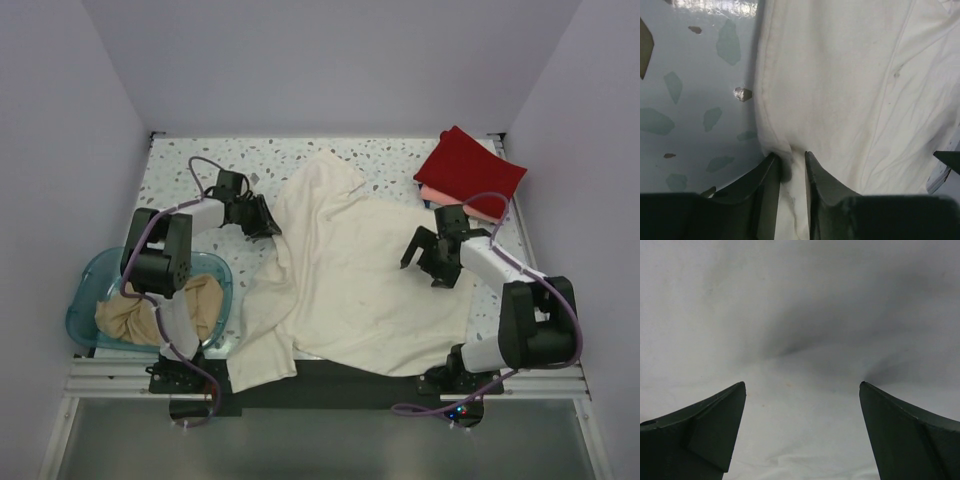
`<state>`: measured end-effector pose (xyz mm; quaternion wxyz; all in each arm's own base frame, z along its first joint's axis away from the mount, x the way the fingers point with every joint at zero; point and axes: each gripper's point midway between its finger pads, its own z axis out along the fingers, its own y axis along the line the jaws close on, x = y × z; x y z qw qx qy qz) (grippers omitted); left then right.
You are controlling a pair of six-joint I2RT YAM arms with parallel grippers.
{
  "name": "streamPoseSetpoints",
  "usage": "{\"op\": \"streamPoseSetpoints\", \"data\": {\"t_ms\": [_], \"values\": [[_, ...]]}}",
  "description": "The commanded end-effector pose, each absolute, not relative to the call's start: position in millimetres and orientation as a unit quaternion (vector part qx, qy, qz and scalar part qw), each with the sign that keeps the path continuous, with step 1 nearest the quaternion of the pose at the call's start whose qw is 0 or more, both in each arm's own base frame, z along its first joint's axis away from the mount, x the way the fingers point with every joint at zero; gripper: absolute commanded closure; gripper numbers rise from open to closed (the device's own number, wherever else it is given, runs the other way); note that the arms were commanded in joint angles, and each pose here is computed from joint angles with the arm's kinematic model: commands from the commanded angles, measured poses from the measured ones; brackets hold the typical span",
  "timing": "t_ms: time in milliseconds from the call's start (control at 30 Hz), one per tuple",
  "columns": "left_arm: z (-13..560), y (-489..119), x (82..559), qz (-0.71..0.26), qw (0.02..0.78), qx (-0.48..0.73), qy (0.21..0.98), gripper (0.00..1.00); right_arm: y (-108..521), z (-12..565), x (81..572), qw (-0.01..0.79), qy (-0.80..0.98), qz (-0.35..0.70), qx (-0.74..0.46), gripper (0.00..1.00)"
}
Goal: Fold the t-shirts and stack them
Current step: Flatten the tshirt out
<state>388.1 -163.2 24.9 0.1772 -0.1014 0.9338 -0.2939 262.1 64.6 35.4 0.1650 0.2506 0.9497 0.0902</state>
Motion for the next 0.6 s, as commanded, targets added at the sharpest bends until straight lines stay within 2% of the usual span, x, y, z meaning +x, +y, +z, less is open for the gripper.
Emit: {"op": "streamPoseSetpoints", "data": {"t_ms": [0,33,67,167,433,567], "values": [[27,-176,400,-0.336,0.189,-0.102,0.917,0.72,68,29,271,0.162,0.948,0.095,0.257,0.01],[26,-176,402,-0.336,0.189,-0.103,0.917,0.77,67,26,271,0.158,0.949,0.091,0.259,0.01],[23,-175,401,-0.334,0.184,-0.104,0.918,0.86,67,21,270,0.149,0.950,0.085,0.261,0.01],[25,-168,407,-0.322,0.189,-0.104,0.922,1.00,62,12,270,0.134,0.953,0.065,0.265,0.01],[64,-115,448,-0.325,0.239,-0.124,0.906,1.00,36,0,275,0.102,0.959,-0.026,0.263,0.01],[68,-88,462,-0.329,0.237,-0.114,0.907,1.00,27,0,285,0.097,0.959,-0.056,0.261,0.01]]}}
